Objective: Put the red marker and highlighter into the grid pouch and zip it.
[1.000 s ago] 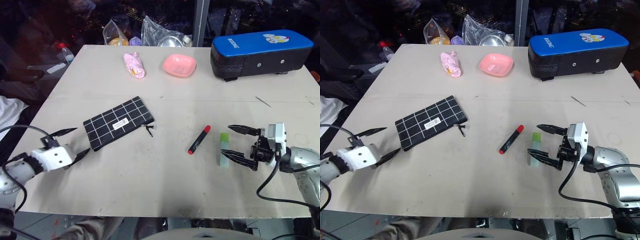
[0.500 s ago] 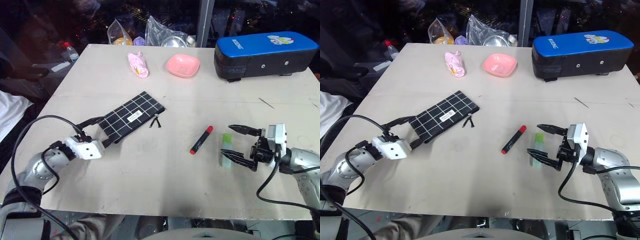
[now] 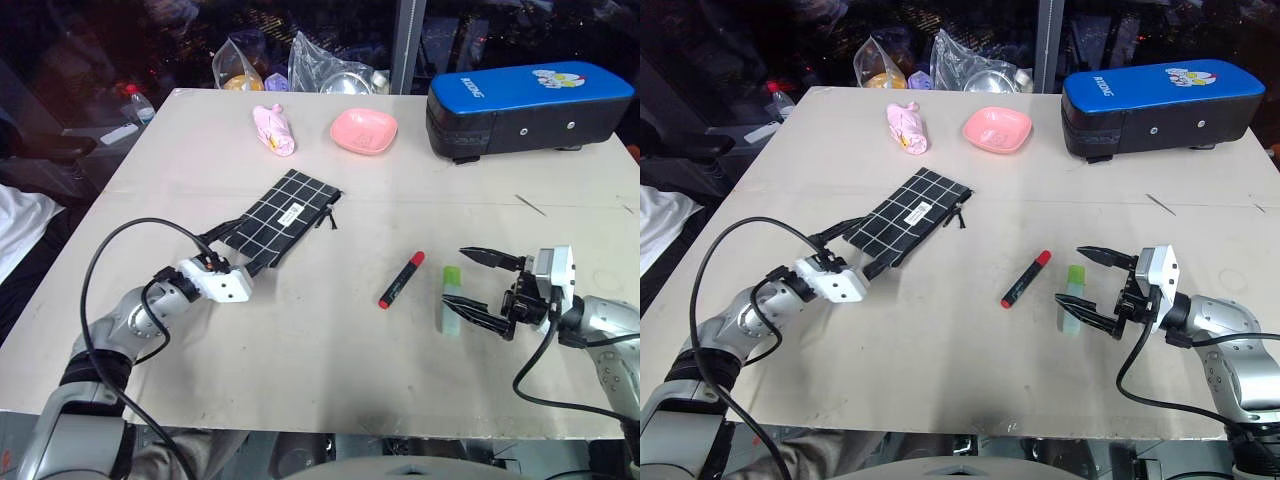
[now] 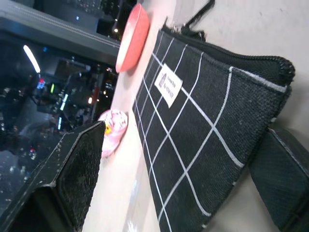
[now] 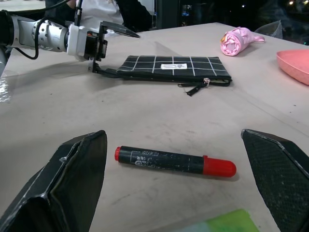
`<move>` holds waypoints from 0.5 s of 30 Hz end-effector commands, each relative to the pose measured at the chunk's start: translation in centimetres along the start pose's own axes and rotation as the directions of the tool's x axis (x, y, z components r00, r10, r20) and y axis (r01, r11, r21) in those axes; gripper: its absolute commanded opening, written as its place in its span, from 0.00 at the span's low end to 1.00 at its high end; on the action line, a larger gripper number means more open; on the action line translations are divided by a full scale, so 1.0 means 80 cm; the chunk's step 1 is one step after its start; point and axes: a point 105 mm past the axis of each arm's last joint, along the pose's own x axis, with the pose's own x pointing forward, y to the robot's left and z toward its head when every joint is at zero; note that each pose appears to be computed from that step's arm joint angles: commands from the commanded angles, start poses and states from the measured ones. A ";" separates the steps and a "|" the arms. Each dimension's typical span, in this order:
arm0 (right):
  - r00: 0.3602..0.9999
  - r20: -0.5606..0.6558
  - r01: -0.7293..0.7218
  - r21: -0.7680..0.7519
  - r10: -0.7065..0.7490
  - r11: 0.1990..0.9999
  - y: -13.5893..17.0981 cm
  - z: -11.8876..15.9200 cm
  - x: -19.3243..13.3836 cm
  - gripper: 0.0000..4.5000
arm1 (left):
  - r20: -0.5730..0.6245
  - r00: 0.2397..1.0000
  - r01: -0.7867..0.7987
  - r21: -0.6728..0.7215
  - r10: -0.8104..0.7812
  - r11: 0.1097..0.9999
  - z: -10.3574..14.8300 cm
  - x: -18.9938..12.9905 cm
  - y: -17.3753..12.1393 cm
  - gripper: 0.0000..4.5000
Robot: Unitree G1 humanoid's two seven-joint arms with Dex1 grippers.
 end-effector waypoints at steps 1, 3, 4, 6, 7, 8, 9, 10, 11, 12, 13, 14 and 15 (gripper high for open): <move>0.999 0.030 0.019 -0.044 -0.017 0.999 -0.003 0.015 -0.002 1.00 | 0.031 1.000 -0.001 0.016 0.001 1.000 0.012 0.016 -0.005 0.93; 0.999 0.031 0.024 -0.043 -0.023 0.999 -0.003 0.014 -0.003 1.00 | 0.037 0.999 -0.002 0.020 0.001 1.000 0.014 0.019 -0.006 0.82; 0.999 0.031 0.027 -0.042 -0.025 0.999 -0.003 0.014 -0.003 1.00 | 0.037 0.999 -0.001 0.021 0.001 1.000 0.014 0.020 -0.007 0.73; 0.999 0.031 0.028 -0.041 -0.027 0.999 -0.003 0.014 -0.003 1.00 | 0.034 0.999 0.006 0.024 -0.006 1.000 0.013 0.022 -0.009 0.54; 0.999 0.031 0.029 -0.041 -0.028 0.999 -0.002 0.013 -0.003 1.00 | 0.032 0.999 0.010 0.024 -0.010 1.000 0.013 0.023 -0.010 0.46; 0.999 0.032 0.030 -0.041 -0.029 0.999 -0.002 0.014 -0.003 1.00 | 0.024 1.000 0.016 0.023 -0.017 1.000 0.011 0.024 -0.011 0.34; 0.999 0.034 0.031 -0.042 -0.030 0.999 -0.002 0.014 -0.002 1.00 | 0.016 1.000 0.021 0.022 -0.022 1.000 0.009 0.024 -0.012 0.27; 0.999 0.036 0.033 -0.042 -0.031 0.999 -0.002 0.014 -0.002 1.00 | 0.011 1.000 0.024 0.021 -0.025 0.999 0.007 0.025 -0.012 0.16; 0.999 0.037 0.033 -0.043 -0.032 0.999 -0.002 0.014 -0.001 1.00 | 0.008 1.000 0.026 0.021 -0.026 0.999 0.006 0.025 -0.012 0.11; 0.999 0.039 0.034 -0.042 -0.032 0.999 -0.002 0.014 0.000 1.00 | 0.007 1.000 0.027 0.021 -0.027 0.999 0.006 0.026 -0.012 0.01; 0.999 0.040 0.035 -0.042 -0.033 0.998 -0.002 0.014 0.000 1.00 | 0.006 1.000 0.025 0.019 -0.025 1.000 0.005 0.026 -0.012 0.01; 0.999 0.041 0.036 -0.042 -0.034 0.998 -0.002 0.014 0.000 1.00 | 0.006 1.000 0.023 0.016 -0.023 1.000 0.005 0.027 -0.012 0.01; 0.999 0.041 0.036 -0.042 -0.034 0.998 -0.002 0.014 0.001 1.00 | 0.005 1.000 0.018 0.011 -0.018 1.000 0.005 0.027 -0.011 0.01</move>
